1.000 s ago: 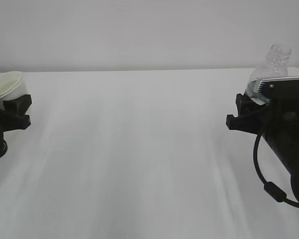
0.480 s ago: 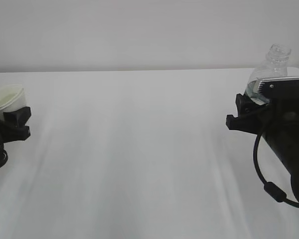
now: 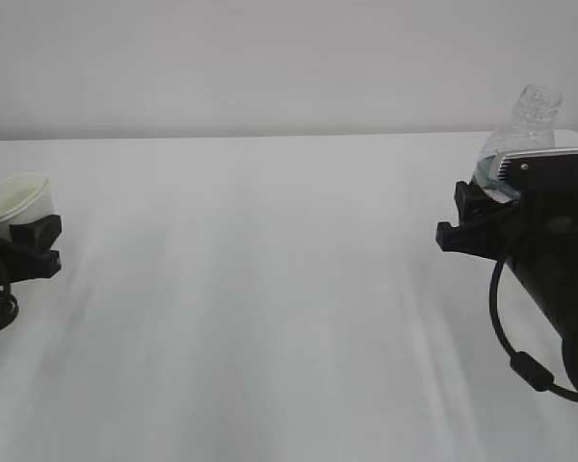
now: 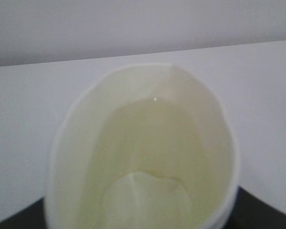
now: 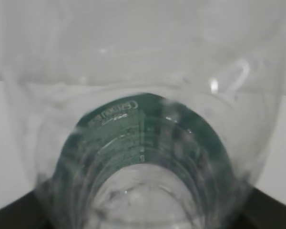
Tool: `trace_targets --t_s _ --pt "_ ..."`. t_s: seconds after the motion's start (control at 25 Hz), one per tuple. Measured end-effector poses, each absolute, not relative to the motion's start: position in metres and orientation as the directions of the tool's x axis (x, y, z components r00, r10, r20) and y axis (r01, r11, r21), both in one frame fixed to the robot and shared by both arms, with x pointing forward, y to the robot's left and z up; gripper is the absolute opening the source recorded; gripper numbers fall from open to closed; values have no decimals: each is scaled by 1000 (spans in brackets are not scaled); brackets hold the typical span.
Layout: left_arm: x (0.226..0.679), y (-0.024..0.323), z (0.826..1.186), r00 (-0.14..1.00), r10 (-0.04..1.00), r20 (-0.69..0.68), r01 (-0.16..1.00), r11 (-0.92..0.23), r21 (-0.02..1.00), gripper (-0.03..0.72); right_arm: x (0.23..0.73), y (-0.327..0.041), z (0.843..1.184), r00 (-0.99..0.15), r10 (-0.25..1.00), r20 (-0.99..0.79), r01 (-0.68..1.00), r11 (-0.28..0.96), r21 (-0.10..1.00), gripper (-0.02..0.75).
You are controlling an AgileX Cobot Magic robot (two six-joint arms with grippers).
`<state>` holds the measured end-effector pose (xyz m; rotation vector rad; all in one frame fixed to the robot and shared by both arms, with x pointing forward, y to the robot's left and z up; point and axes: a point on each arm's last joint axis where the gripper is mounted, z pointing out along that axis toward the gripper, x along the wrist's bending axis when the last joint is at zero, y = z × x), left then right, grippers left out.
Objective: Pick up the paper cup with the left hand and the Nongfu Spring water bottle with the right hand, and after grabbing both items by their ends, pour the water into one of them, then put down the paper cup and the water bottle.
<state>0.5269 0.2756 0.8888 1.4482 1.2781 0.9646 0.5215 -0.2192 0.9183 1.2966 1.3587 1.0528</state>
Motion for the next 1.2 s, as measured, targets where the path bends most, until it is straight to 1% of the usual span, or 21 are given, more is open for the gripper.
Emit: trace_targets --t_s 0.36,0.68,1.2 --pt "528 277 884 123 992 -30 259 -3 966 367 522 -218 918 3 997 -74 179 72 981 472" --pt "542 277 870 121 992 -30 278 -5 961 361 522 -218 918 3 997 -74 179 72 981 472" --pt "558 276 863 121 992 -29 267 -4 964 358 522 -218 918 1 997 -74 178 73 981 472"
